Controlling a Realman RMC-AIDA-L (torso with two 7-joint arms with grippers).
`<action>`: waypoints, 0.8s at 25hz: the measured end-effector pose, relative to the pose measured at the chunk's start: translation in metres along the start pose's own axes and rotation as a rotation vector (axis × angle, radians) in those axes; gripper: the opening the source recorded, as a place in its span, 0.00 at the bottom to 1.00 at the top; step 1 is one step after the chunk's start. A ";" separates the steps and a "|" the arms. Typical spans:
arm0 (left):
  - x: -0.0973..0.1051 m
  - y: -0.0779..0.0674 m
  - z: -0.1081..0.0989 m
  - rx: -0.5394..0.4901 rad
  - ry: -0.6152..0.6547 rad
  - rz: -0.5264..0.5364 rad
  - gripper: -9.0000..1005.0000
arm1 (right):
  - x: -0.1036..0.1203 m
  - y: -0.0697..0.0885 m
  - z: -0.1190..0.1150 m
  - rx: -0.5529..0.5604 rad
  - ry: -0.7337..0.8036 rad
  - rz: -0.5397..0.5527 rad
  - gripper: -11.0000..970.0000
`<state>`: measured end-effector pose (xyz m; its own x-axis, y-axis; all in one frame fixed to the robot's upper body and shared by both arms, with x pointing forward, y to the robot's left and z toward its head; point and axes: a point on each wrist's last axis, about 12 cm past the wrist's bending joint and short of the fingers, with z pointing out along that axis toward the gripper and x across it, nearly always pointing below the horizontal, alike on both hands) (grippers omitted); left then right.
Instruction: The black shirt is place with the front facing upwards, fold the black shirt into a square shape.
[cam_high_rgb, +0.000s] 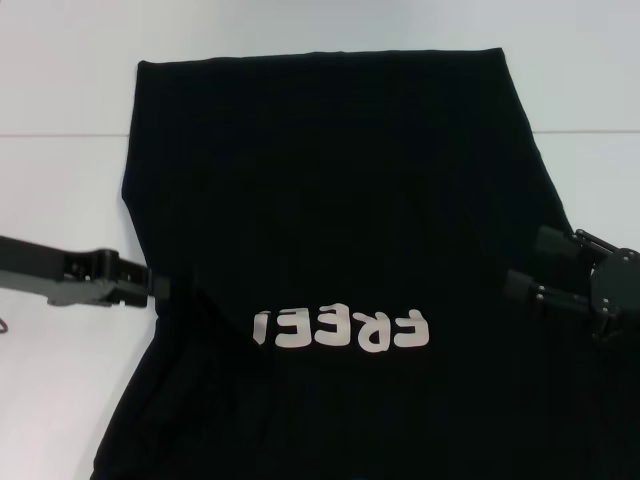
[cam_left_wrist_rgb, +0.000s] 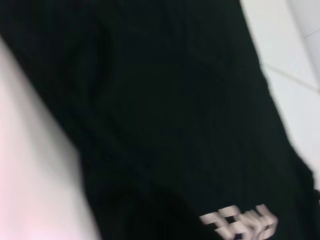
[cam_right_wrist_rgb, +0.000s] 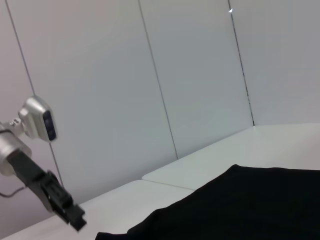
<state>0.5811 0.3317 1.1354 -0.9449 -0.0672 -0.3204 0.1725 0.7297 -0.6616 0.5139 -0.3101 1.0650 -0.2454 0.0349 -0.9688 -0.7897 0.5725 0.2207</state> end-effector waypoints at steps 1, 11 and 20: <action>0.001 0.001 0.004 -0.022 0.014 0.010 0.42 | 0.000 0.000 0.000 -0.003 -0.001 -0.001 0.97; 0.001 -0.012 0.041 -0.073 0.065 0.112 0.41 | 0.002 0.003 0.001 -0.009 -0.005 0.008 0.97; -0.015 -0.054 0.081 0.006 0.048 0.260 0.40 | 0.007 0.006 -0.005 0.006 -0.010 0.019 0.97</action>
<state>0.6085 0.2383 1.1206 -0.8806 0.1543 -0.4480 0.4126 0.7145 -0.5650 0.5048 -0.3105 1.0599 -0.2545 0.0536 -0.9656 -0.7816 0.5766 0.2380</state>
